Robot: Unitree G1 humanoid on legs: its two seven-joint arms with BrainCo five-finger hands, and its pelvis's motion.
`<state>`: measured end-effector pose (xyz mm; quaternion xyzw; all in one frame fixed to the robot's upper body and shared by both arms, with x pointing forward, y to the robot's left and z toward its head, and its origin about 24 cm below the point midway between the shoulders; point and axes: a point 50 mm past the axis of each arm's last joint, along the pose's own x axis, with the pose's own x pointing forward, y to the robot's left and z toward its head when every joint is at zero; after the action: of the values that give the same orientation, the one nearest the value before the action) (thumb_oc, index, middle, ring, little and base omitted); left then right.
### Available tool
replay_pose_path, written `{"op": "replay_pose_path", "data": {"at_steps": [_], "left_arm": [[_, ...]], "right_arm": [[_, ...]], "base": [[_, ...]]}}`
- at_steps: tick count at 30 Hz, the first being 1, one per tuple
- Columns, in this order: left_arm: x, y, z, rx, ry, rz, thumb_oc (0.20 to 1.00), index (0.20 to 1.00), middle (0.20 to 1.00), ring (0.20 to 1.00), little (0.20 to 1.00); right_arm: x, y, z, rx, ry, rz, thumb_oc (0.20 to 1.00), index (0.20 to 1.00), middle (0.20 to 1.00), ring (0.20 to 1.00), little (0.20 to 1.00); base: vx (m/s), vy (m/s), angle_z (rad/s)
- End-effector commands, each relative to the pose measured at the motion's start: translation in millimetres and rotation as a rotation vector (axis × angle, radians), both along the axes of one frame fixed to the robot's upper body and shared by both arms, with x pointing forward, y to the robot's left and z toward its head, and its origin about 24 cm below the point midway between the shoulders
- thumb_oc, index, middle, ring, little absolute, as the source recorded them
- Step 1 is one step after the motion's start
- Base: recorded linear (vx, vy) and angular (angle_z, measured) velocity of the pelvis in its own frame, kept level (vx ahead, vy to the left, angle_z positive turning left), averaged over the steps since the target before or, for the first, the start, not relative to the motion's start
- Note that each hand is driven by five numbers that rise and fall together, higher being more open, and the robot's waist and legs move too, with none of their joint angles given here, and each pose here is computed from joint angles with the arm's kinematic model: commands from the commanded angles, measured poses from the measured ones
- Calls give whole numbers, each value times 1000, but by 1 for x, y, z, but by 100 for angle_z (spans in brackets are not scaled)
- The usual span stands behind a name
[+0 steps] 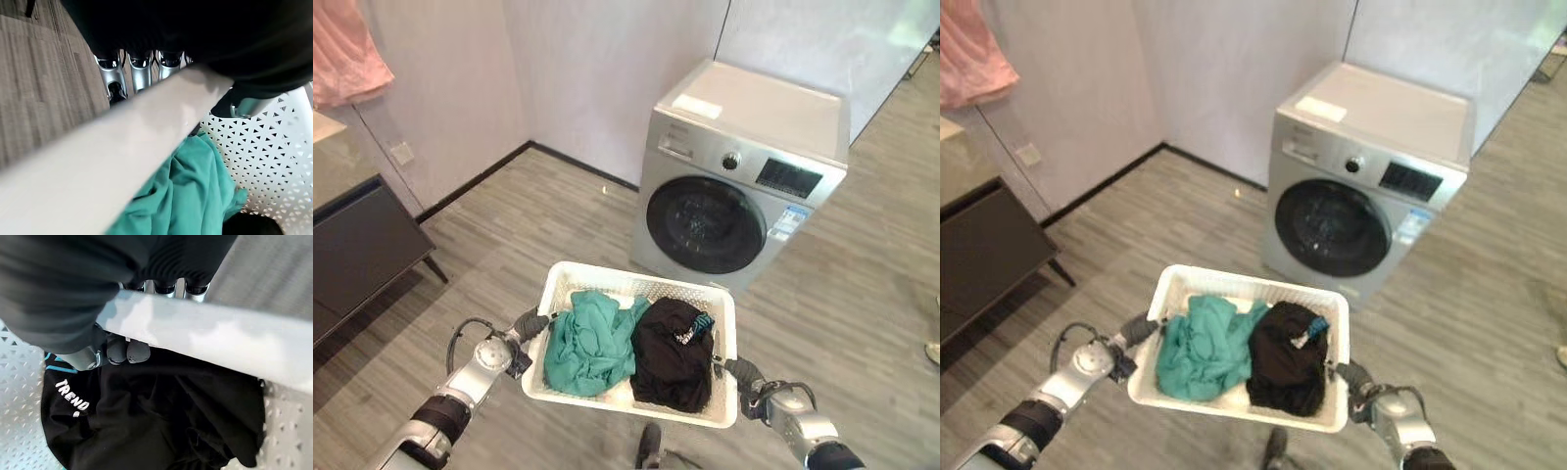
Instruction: Grab the laundry basket,head to the washer,open it,put in the laundry and shut it.
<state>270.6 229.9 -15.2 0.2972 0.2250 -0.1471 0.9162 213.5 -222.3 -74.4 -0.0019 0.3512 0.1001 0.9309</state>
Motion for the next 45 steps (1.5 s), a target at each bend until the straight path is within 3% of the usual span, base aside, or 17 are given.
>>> {"op": "replay_pose_path", "data": {"at_steps": [1, 17, 27, 28, 37, 45], "left_arm": [[33, 47, 66, 34, -245, 149, 200, 200, 200, 200, 200], [36, 31, 55, -8, -230, 121, 200, 200, 200, 200, 200], [28, 41, 52, -14, -224, 151, 200, 200, 200, 200, 200], [-21, -25, -24, -240, -64, 209, 200, 200, 200, 200, 200], [-26, -18, -27, -235, -58, 233, 200, 200, 200, 200, 200], [-22, -1, -12, -218, -131, 271, 200, 200, 200, 200, 200]], "right_arm": [[17, -45, 36, -66, -165, -100, 200, 200, 200, 200, 200], [14, -52, 36, -82, -211, -188, 200, 200, 200, 200, 200], [2, -50, 21, -101, -150, -172, 200, 200, 200, 200, 200], [4, -25, -7, -304, -8, 26, 200, 200, 200, 200, 200], [5, -28, -4, -328, -23, 31, 200, 200, 200, 200, 200], [17, -47, 35, -398, -195, 25, 200, 200, 200, 200, 200]], "base": [[181, -434, 15], [83, 48, -20], [63, 103, -15], [26, 25, -3], [9, -10, 7], [-9, -44, -5]]}}
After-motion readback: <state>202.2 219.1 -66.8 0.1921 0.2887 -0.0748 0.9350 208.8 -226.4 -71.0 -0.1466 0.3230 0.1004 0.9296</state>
